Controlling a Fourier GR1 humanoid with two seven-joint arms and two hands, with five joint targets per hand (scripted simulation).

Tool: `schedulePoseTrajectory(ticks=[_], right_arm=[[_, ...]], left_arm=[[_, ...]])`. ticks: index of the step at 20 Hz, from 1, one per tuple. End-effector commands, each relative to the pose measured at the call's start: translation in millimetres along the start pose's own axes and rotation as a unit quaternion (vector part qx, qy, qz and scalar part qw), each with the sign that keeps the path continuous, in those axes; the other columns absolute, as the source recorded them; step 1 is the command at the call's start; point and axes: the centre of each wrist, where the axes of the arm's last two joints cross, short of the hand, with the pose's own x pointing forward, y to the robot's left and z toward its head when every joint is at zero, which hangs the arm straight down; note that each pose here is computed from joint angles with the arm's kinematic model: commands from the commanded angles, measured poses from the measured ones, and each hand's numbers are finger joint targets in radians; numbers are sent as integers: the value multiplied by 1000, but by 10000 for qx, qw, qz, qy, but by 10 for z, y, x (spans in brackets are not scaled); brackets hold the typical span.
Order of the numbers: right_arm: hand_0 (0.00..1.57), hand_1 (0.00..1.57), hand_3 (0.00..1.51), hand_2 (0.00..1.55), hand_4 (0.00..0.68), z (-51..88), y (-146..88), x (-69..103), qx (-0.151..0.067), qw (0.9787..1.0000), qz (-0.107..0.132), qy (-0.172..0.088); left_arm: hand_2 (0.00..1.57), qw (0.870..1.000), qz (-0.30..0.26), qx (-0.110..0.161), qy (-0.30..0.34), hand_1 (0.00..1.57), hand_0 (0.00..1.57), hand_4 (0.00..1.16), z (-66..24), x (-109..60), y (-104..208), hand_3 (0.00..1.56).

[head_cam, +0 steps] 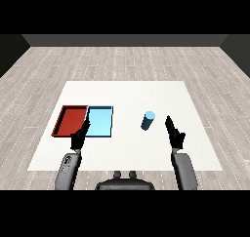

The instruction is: Pick the blue can and put it in the blue box

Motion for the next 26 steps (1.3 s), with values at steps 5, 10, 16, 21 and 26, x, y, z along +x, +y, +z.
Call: schedulePoseTrajectory(ticks=[5,10,16,21,26], right_arm=[[0,0,0,0,0,-480,199,106,92,9999,13,61],[0,0,0,0,0,-458,321,328,723,9852,-995,-1194],[0,0,0,0,0,-571,286,39,711,9836,-1124,-1221],[0,0,0,0,0,-589,415,-21,641,9850,-1021,-1236],[0,0,0,0,0,-601,260,2,296,9886,-1102,-988]], left_arm=[[0,9987,53,431,-258,0,0,0,-34,89,131,0],[0,9789,784,137,-1884,0,0,0,-88,259,-92,0],[0,9766,823,288,-1964,0,0,0,-38,35,107,0],[0,9777,854,178,-1908,0,0,0,5,102,276,0],[0,9775,865,232,-1910,0,0,0,224,35,104,0]])
